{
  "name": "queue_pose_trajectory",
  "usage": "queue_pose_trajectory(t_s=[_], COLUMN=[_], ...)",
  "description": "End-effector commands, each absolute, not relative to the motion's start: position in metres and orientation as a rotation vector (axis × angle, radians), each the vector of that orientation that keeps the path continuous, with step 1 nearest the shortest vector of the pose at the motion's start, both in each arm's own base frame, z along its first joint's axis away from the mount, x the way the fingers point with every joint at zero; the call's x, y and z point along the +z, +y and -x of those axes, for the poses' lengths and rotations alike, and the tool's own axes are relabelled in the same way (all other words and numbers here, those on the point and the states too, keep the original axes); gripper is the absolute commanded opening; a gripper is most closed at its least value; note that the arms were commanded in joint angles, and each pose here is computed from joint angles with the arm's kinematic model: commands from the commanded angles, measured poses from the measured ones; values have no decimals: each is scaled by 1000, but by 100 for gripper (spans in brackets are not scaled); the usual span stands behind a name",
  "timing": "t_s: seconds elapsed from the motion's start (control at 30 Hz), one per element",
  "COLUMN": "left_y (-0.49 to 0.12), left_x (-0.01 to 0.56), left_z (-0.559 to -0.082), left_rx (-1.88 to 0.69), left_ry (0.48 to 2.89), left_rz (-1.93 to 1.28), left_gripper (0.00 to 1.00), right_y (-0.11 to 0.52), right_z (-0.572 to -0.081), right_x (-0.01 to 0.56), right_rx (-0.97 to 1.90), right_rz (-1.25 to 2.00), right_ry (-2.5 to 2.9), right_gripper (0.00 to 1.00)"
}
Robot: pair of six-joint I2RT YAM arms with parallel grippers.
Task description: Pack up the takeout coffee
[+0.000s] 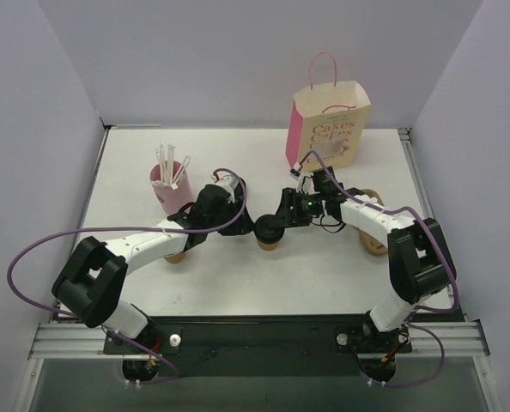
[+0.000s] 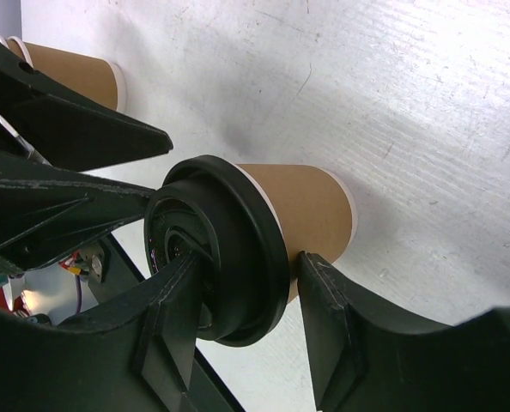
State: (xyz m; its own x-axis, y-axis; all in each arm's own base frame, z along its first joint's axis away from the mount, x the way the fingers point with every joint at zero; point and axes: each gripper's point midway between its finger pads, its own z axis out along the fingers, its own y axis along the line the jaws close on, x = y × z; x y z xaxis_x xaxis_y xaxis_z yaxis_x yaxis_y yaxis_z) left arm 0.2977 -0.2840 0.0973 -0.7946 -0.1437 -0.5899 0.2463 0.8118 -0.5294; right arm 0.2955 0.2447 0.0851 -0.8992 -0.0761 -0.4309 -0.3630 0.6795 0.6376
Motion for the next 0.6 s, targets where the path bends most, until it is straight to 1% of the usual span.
queue_pose_trajectory(t_s=[0.0,0.07,0.13,0.23,0.4,0.57], left_y=[-260,-275,-287,-302,-317,-318], left_x=[102,134,152,163,155,127], left_z=[-293,-299,-303,-303,-299,-301], left_rx=[-688,-784,-854,-935,-1033,-1000], left_ry=[2397,2316,2256,2221,2187,2252], left_rz=[-82,-149,-195,-253,-313,-314], left_gripper=[61,64,66,66,66,65], right_y=[226,230,234,237,241,246], right_z=[-279,-282,-284,-285,-288,-287], right_x=[57,63,69,73,83,95], right_rx=[943,957,966,978,1001,1050], right_rz=[330,328,337,333,339,342], right_ry=[2640,2624,2610,2601,2581,2557], right_gripper=[44,44,44,44,44,47])
